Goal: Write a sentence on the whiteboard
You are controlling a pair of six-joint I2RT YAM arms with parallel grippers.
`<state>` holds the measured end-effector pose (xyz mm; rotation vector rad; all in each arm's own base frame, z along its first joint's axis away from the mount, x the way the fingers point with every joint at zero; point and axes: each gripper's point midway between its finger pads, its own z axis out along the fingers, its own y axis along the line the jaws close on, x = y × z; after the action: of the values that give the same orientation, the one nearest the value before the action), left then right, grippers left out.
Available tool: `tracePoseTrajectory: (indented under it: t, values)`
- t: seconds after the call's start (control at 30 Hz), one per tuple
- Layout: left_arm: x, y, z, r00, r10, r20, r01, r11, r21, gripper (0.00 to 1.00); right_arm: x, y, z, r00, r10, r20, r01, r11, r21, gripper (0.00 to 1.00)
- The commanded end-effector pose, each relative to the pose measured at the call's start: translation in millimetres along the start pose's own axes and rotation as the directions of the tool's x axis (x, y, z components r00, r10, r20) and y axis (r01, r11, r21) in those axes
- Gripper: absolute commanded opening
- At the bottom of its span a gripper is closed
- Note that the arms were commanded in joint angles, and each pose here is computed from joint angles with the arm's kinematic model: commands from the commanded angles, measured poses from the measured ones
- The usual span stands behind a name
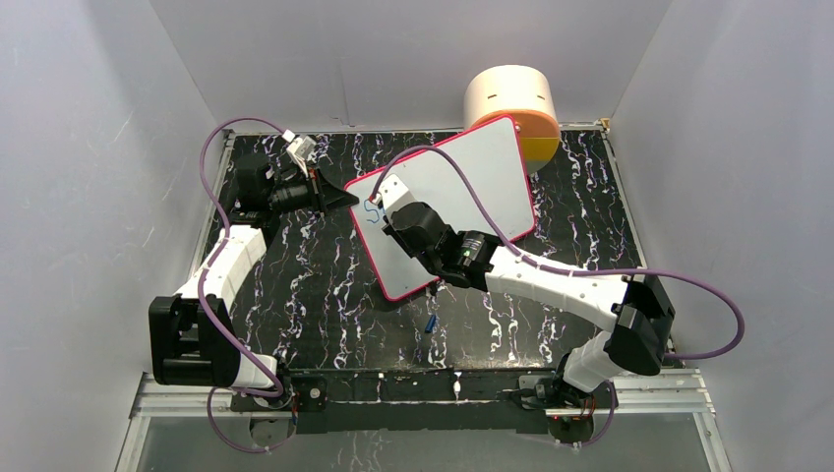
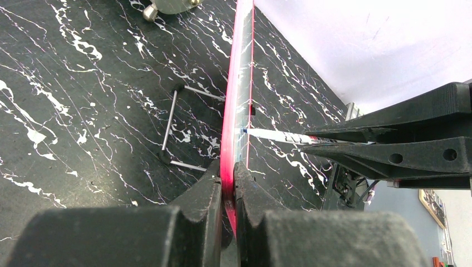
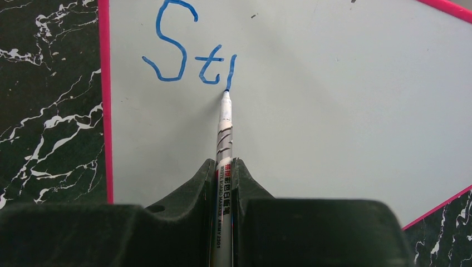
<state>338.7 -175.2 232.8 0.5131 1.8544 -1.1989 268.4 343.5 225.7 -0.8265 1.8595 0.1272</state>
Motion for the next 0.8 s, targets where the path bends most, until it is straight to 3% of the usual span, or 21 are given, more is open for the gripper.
tracePoseTrajectory:
  t: [0.0,0.77]
  values:
    - [23,1,9,0.998,0.004,-0.068,-0.003,1.000,0.014,0.00,-17,-6,-7,0.997,0.049,0.056,-0.049,0.999,0.000,0.00]
    - [25,1,11,0.997,0.001,-0.074,0.000,1.000,0.018,0.00,-36,-19,-1,0.990,0.052,0.130,-0.058,0.997,0.044,0.00]
